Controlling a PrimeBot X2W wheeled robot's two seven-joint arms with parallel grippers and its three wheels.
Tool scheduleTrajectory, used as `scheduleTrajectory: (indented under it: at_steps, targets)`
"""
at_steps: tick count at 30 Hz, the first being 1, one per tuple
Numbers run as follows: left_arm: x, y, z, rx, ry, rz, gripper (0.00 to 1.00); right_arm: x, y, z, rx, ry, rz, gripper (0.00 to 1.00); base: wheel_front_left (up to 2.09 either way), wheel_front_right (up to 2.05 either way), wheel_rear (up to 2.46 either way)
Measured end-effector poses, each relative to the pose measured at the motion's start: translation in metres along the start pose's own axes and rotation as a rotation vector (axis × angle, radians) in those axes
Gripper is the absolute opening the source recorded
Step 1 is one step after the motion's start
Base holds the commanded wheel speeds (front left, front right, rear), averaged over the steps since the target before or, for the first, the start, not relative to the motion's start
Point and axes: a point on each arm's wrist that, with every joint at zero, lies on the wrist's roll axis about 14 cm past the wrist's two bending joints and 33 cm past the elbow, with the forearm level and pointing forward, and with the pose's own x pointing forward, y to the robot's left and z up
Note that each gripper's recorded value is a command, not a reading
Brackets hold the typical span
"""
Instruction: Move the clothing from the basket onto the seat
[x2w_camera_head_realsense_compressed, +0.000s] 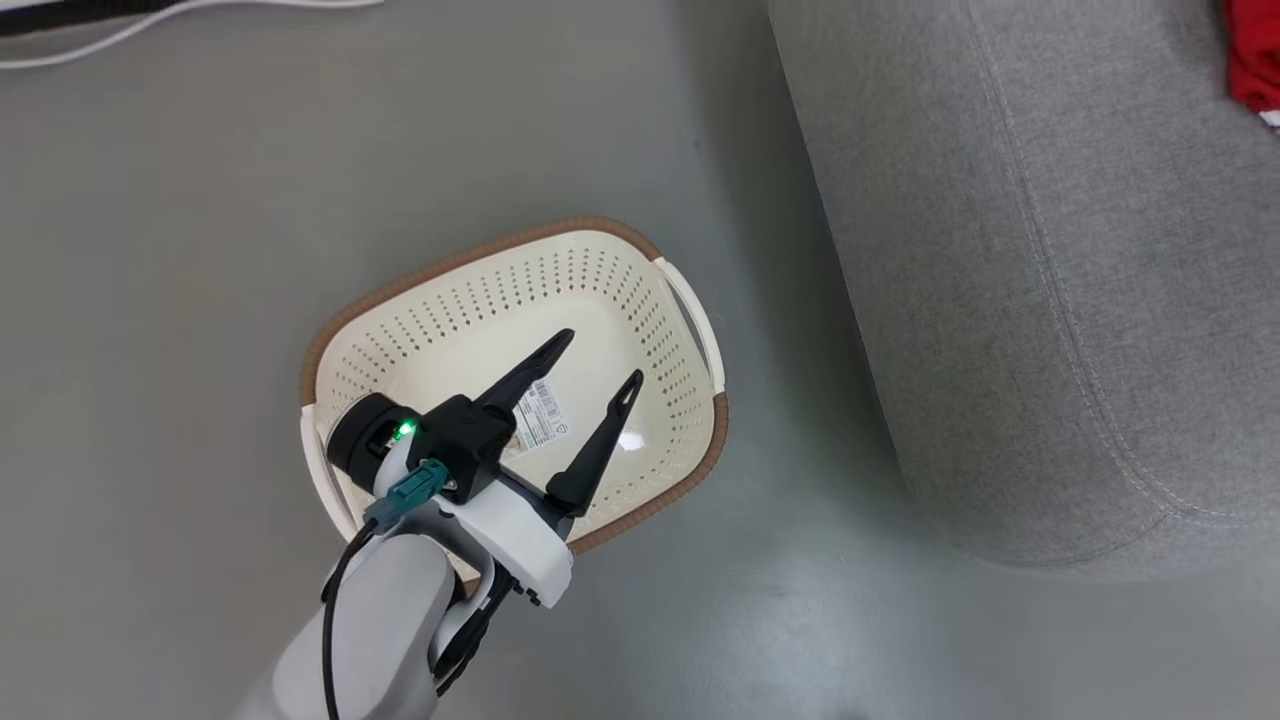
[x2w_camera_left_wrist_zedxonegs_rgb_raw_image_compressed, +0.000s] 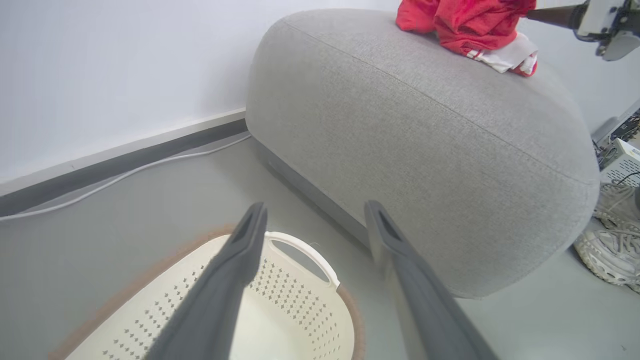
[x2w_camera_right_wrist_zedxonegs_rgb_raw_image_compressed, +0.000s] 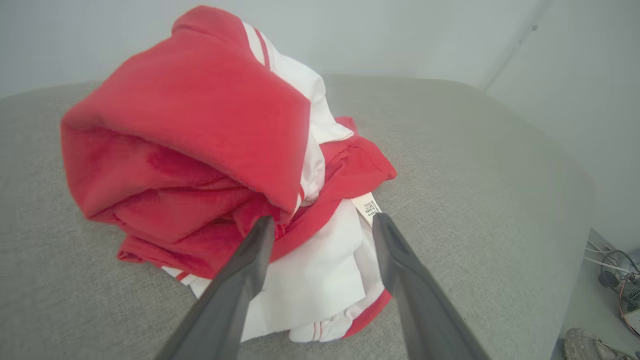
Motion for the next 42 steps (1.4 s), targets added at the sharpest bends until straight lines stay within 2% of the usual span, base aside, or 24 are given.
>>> scheduleTrajectory:
  at_steps: [5, 9, 23, 33, 42]
  targets:
    - [-0.016, 0.009, 0.017, 0.007, -0.032, 0.074, 1.0, -0.016, 0.019, 0.008, 0.001, -0.03, 0.071, 1.0, 0.0, 0.0, 0.0]
    - [-0.032, 0.013, 0.026, 0.013, -0.047, 0.131, 1.0, -0.032, 0.051, 0.018, 0.022, -0.075, 0.154, 1.0, 0.0, 0.0, 0.0]
    - [-0.114, 0.065, 0.063, 0.031, -0.151, 0.443, 1.0, -0.104, 0.163, 0.068, 0.127, -0.283, 0.498, 1.0, 0.0, 0.0, 0.0]
    - [-0.174, 0.096, 0.091, 0.05, -0.256, 0.643, 1.0, -0.156, 0.198, 0.095, 0.188, -0.394, 0.657, 1.0, 0.0, 0.0, 0.0]
    - [-0.22, 0.102, 0.105, 0.084, -0.32, 0.753, 1.0, -0.201, 0.207, 0.09, 0.235, -0.416, 0.733, 1.0, 0.0, 0.0, 0.0]
